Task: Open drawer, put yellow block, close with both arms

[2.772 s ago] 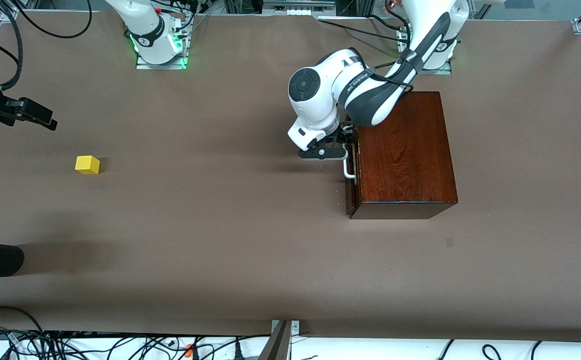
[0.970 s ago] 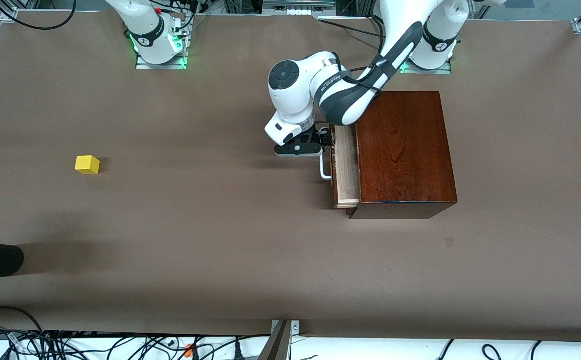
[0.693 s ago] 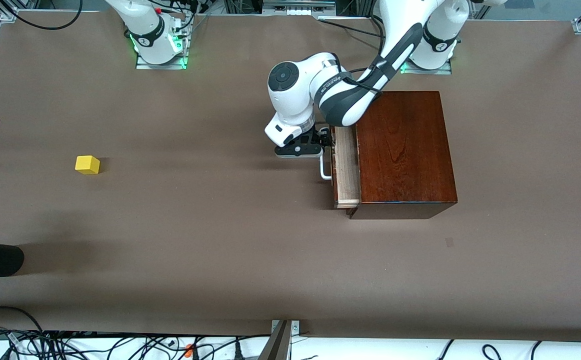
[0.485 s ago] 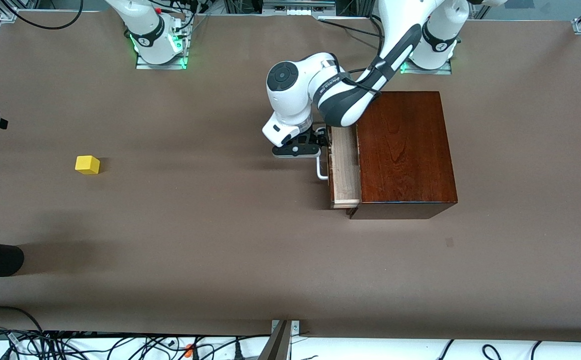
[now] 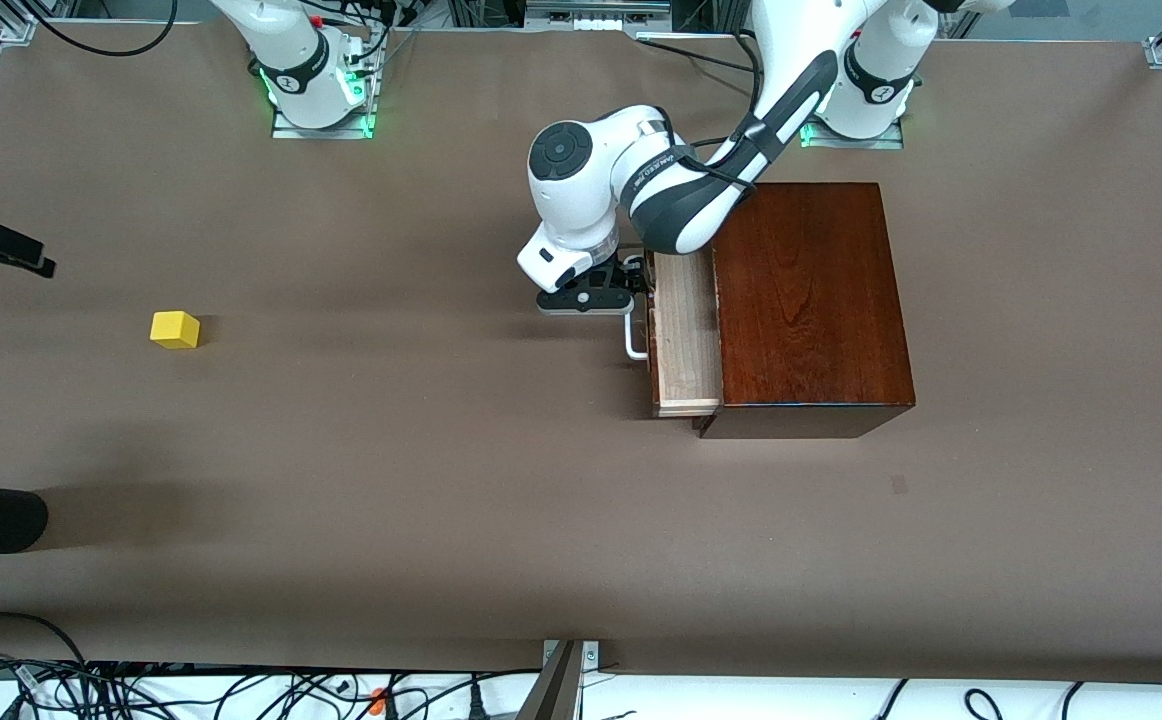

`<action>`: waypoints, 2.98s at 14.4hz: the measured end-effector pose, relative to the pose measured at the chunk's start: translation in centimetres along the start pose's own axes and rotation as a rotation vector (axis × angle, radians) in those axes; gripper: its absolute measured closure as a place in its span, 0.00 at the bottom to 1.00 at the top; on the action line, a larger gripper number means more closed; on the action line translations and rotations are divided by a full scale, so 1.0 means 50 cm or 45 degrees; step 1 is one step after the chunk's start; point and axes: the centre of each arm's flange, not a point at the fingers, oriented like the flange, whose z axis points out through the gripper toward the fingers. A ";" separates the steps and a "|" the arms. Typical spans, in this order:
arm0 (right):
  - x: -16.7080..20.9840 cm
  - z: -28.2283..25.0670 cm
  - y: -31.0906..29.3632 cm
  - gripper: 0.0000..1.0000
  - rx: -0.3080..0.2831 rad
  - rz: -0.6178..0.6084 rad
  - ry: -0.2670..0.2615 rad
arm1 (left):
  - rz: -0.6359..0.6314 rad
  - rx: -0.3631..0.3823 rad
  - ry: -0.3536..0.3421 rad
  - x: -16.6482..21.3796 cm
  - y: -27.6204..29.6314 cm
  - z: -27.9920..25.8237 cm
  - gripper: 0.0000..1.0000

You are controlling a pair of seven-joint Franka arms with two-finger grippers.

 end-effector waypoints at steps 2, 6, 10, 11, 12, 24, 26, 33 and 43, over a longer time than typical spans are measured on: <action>-0.007 0.064 -0.001 0.00 -0.006 -0.019 0.022 | 0.000 -0.004 0.002 0.000 0.001 -0.001 0.00; -0.040 0.218 -0.006 0.00 -0.034 -0.105 0.108 | 0.001 0.006 0.001 0.005 0.001 -0.022 0.00; -0.060 0.352 0.009 0.00 -0.046 -0.121 0.078 | 0.011 0.083 -0.001 0.014 -0.032 -0.119 0.00; -0.057 0.381 0.013 0.00 -0.051 -0.122 0.069 | 0.004 0.104 -0.005 0.021 -0.051 -0.154 0.00; -0.054 0.410 0.016 0.00 -0.056 -0.124 0.058 | -0.005 0.120 -0.023 0.034 -0.078 -0.188 0.00; -0.047 0.596 0.039 0.09 -0.093 -0.145 0.009 | 0.020 0.019 -0.202 0.242 -0.659 -0.462 0.00; -0.044 0.595 0.039 0.33 -0.094 -0.152 0.011 | 0.061 -0.005 -0.196 0.246 -0.724 -0.484 0.00; 0.032 0.391 0.036 0.44 -0.048 -0.162 -0.029 | 0.043 -0.081 -0.064 0.220 -0.989 -0.478 0.00; 0.067 -0.136 -0.155 0.44 0.030 -0.079 -0.165 | 0.009 -0.080 -0.086 0.171 -1.027 -0.467 0.00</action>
